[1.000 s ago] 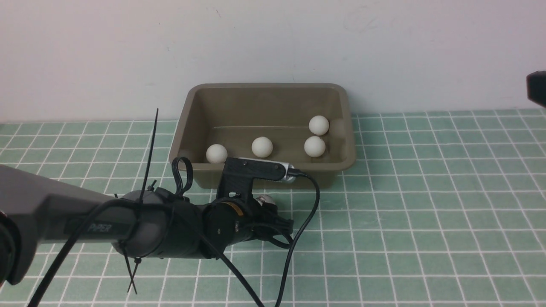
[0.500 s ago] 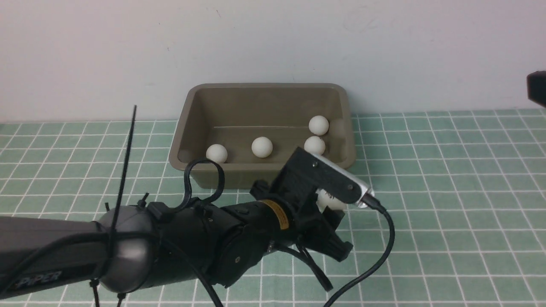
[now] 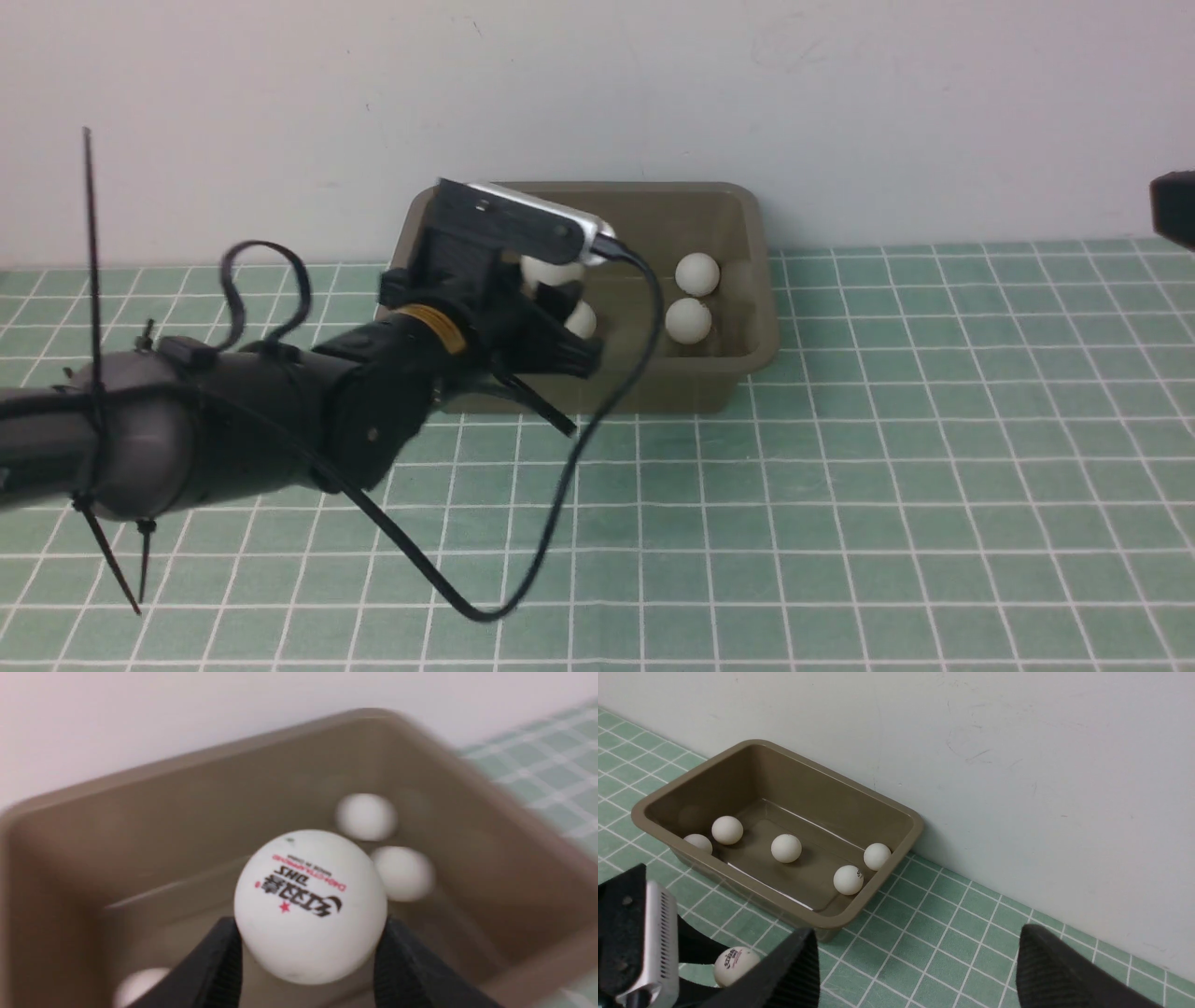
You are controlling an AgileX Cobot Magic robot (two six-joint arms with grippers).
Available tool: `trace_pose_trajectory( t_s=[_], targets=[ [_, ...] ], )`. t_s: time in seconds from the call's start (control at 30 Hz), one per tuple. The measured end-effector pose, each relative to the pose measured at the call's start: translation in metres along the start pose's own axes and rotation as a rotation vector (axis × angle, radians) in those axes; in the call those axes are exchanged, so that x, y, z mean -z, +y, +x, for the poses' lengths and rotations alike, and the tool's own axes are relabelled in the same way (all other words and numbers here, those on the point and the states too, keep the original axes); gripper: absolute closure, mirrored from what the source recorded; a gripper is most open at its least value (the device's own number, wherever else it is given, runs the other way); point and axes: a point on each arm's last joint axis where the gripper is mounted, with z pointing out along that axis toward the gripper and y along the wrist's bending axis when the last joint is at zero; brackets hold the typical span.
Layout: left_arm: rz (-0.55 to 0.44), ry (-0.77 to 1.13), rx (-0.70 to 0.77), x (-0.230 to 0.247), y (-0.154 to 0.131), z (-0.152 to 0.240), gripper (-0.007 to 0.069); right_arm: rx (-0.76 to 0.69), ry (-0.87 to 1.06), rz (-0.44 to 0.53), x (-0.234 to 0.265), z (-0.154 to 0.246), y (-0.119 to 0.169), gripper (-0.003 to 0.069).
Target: Put the table tennis balls in the box on the green coffee tablecloth.
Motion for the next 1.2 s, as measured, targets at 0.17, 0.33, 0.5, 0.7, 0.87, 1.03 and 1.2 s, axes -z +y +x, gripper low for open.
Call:
trace_pose_trajectory(
  t_s=[0.17, 0.33, 0.5, 0.7, 0.87, 1.03, 1.2],
  targets=[
    [-0.085, 0.006, -0.019, -0.002, 0.048, -0.001, 0.03, 0.0, 0.0, 0.0, 0.0, 0.0, 0.0, 0.0144],
    [-0.031, 0.04, -0.127, -0.014, 0.056, -0.001, 0.03, 0.0, 0.0, 0.0, 0.0, 0.0, 0.0, 0.0144],
    [0.03, 0.072, -0.137, -0.031, 0.053, 0.004, 0.0143, 0.0, 0.0, 0.0, 0.0, 0.0, 0.0, 0.0144],
    [-0.019, 0.149, -0.023, -0.021, 0.056, 0.0, 0.006, 0.0, 0.0, 0.0, 0.0, 0.0, 0.0, 0.0144],
    [-0.128, 0.239, -0.047, 0.02, 0.06, -0.029, 0.0084, 0.0, -0.013, 0.004, 0.0, -0.001, 0.0, 0.0144],
    [-0.205, 0.231, -0.031, 0.07, 0.062, -0.062, 0.0124, 0.0, -0.068, 0.025, 0.0, -0.006, -0.002, 0.0144],
    [-0.258, 0.11, 0.027, 0.148, 0.059, -0.1, 0.0166, 0.0, -0.113, 0.036, 0.001, -0.01, -0.003, 0.0144]
  ],
)
